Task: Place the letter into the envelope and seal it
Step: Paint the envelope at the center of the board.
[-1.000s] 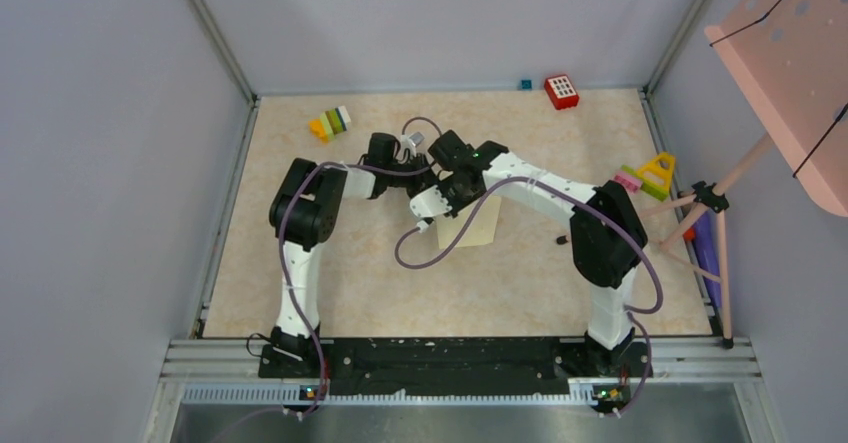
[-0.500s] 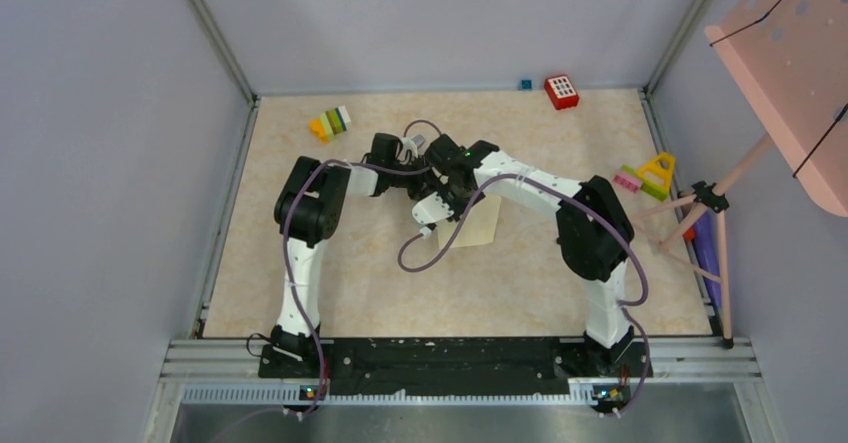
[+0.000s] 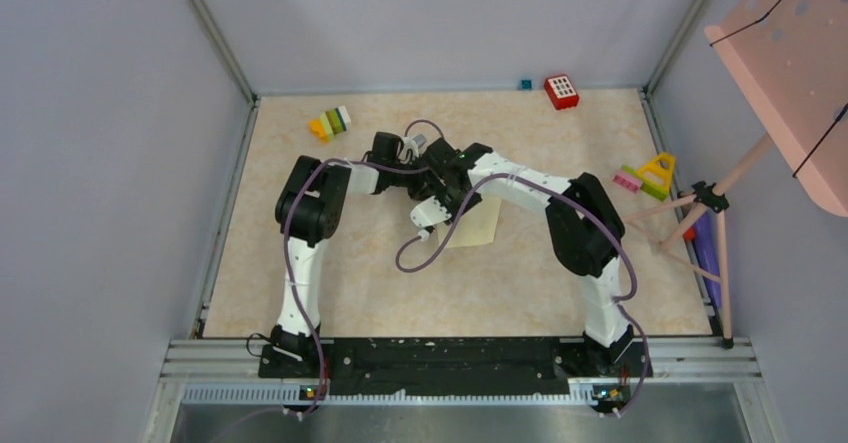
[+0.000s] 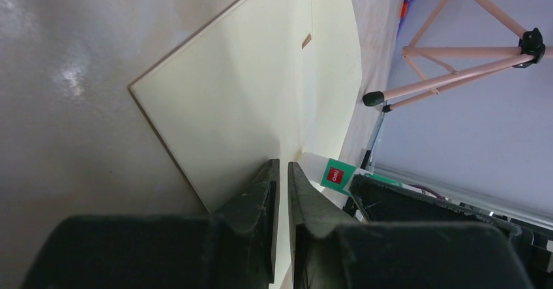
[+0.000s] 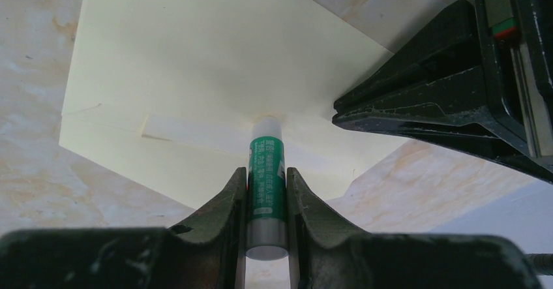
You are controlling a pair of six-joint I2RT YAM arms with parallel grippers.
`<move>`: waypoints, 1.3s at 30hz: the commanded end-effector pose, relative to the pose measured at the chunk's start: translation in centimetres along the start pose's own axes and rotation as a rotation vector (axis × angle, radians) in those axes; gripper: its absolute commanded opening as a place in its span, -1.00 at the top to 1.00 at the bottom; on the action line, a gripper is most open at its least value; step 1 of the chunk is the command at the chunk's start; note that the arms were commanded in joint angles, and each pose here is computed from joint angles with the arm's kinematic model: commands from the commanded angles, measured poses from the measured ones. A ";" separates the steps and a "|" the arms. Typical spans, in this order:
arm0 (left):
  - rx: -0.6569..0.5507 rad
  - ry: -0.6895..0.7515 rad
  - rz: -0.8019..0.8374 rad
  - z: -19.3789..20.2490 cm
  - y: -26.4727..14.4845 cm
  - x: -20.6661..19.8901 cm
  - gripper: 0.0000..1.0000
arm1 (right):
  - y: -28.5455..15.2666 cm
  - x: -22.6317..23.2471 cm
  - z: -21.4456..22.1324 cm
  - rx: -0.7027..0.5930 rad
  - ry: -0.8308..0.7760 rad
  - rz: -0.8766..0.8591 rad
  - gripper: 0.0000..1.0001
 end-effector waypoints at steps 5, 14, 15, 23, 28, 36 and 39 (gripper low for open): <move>-0.002 0.012 -0.044 0.0 0.5 1.7 0.73 | -0.3 -1.7 0.0 0.006 -0.021 0.053 1.00; 0.024 0.029 -0.090 0.3 0.9 2.2 0.99 | 0.1 -2.7 0.4 0.026 -0.018 0.096 1.00; 0.031 0.032 -0.098 0.4 1.1 2.3 1.00 | 0.1 -2.8 0.4 0.026 -0.018 0.099 1.00; 0.076 0.065 -0.147 0.6 1.5 2.3 1.00 | 0.6 -3.6 0.7 0.048 -0.020 0.128 1.00; 0.084 0.075 -0.157 0.6 1.6 2.2 1.00 | 0.8 -4.1 1.0 0.058 -0.013 0.148 1.00; 0.089 0.073 -0.154 0.6 1.6 2.1 1.00 | 0.4 -3.6 1.6 0.057 -0.009 0.121 1.00; 0.089 0.069 -0.148 0.6 1.7 2.2 1.00 | 0.0 -2.5 1.7 0.044 -0.019 0.081 1.00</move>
Point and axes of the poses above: each gripper's point midway between its finger pads, its own y axis out along the fingers, its own x axis along the line the jaws close on, z = x × y, the point moved 7 cm from there along -y, back along the fingers, and after that the axes turned 6 degrees about y, right-handed, at the moved point
